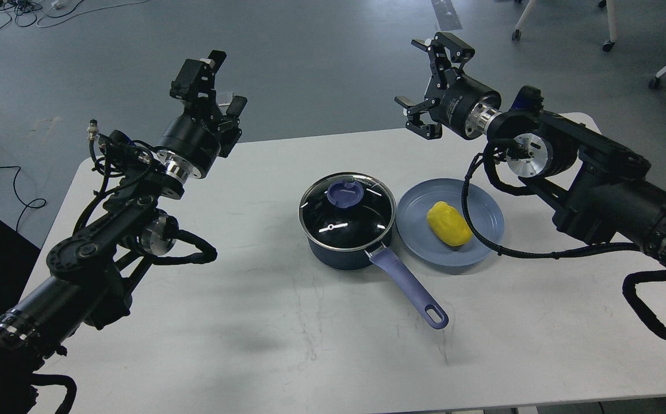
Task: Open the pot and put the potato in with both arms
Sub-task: 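Move the left gripper to the glass lid's purple knob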
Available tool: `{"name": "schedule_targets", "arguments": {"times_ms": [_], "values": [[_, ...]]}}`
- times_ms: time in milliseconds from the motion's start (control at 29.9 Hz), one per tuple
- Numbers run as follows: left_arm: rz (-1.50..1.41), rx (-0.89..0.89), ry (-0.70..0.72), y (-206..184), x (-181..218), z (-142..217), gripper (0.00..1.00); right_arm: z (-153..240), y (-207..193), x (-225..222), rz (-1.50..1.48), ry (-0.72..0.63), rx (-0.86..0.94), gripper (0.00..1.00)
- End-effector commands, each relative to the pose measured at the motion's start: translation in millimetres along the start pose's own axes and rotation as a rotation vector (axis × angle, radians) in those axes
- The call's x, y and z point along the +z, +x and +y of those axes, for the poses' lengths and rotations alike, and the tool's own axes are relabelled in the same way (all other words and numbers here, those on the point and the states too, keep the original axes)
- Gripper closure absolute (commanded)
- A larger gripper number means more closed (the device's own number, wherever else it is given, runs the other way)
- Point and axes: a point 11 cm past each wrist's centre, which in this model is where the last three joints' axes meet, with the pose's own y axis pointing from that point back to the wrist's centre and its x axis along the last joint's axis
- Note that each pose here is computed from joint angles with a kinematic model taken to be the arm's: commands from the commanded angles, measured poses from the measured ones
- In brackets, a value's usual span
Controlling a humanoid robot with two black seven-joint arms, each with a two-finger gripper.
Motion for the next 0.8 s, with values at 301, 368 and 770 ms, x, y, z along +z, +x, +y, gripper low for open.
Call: {"name": "schedule_targets", "arguments": {"times_ms": [301,368,770], "values": [[-0.731,-0.427,-0.179,-66,18,-4,0.01,45,79,-41,0.021,0.065,0.166,0.0],[-0.857,-0.501,-0.215,-80,10,1,0.01,51,88,-44,0.029,0.066,0.185,0.0],[-1.203,-0.592,-0.251,-119,-47,-8,0.01,60,99,-55,0.044,0.081,0.212,0.0]]}}
